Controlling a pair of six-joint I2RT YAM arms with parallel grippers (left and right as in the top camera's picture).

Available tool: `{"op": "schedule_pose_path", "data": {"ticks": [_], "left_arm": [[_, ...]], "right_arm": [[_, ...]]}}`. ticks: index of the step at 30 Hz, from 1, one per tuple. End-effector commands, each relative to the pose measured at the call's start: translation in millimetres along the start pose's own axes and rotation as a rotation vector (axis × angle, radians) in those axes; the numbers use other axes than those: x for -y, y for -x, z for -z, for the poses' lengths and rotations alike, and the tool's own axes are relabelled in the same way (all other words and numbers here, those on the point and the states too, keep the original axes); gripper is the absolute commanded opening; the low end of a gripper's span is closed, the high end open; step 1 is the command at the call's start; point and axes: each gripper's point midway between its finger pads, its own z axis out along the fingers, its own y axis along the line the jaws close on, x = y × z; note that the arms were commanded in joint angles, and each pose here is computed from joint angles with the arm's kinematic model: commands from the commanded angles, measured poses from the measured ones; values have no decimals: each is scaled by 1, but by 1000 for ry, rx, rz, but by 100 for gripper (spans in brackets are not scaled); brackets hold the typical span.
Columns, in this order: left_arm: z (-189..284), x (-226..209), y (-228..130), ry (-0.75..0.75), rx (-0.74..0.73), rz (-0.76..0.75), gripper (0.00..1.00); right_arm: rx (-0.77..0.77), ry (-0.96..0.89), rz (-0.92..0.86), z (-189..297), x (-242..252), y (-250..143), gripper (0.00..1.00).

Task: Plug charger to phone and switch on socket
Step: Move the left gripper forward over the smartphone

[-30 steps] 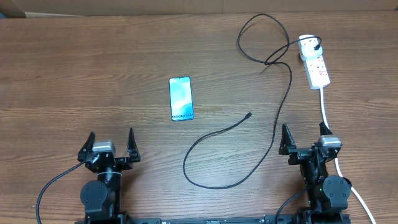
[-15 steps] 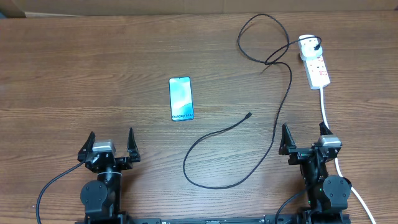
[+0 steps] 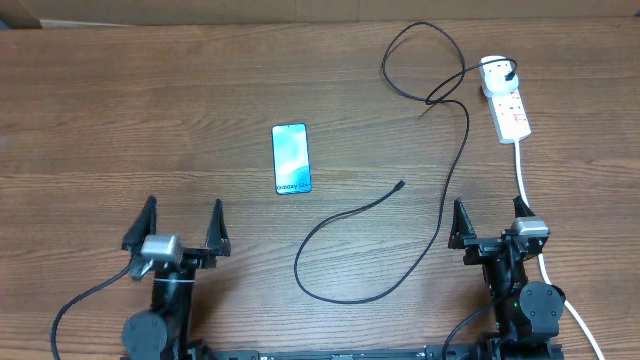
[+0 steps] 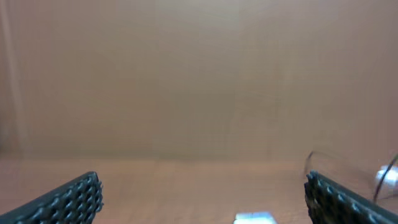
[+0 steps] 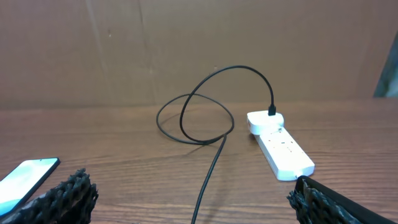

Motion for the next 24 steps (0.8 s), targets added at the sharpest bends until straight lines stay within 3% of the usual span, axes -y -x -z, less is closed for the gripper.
{"op": "schedule_pose_path", "data": {"ticks": [1,6,10,13,16,20,24], "left_arm": [[4,20,31,-106,124,11,99],[15,27,84,-127,322,-42,100],[19,33,126,-124,363,-95,100],[7,31,157,-90,260,-80,100],[-20,27,170,-68,30,-51,100],[-53,63,170,-296,-279,7,99],[-78,81,169,-442,-371,69,100]], "right_arm": [[6,-5,5,0,1,-1,100],[6,-5,5,0,1,-1,100],[6,-4,5,0,1,-1,100],[6,-4,5,0,1,-1,100],[6,-5,5,0,1,-1,100],[6,-4,5,0,1,-1,100],[6,-5,5,0,1,-1,100]]}}
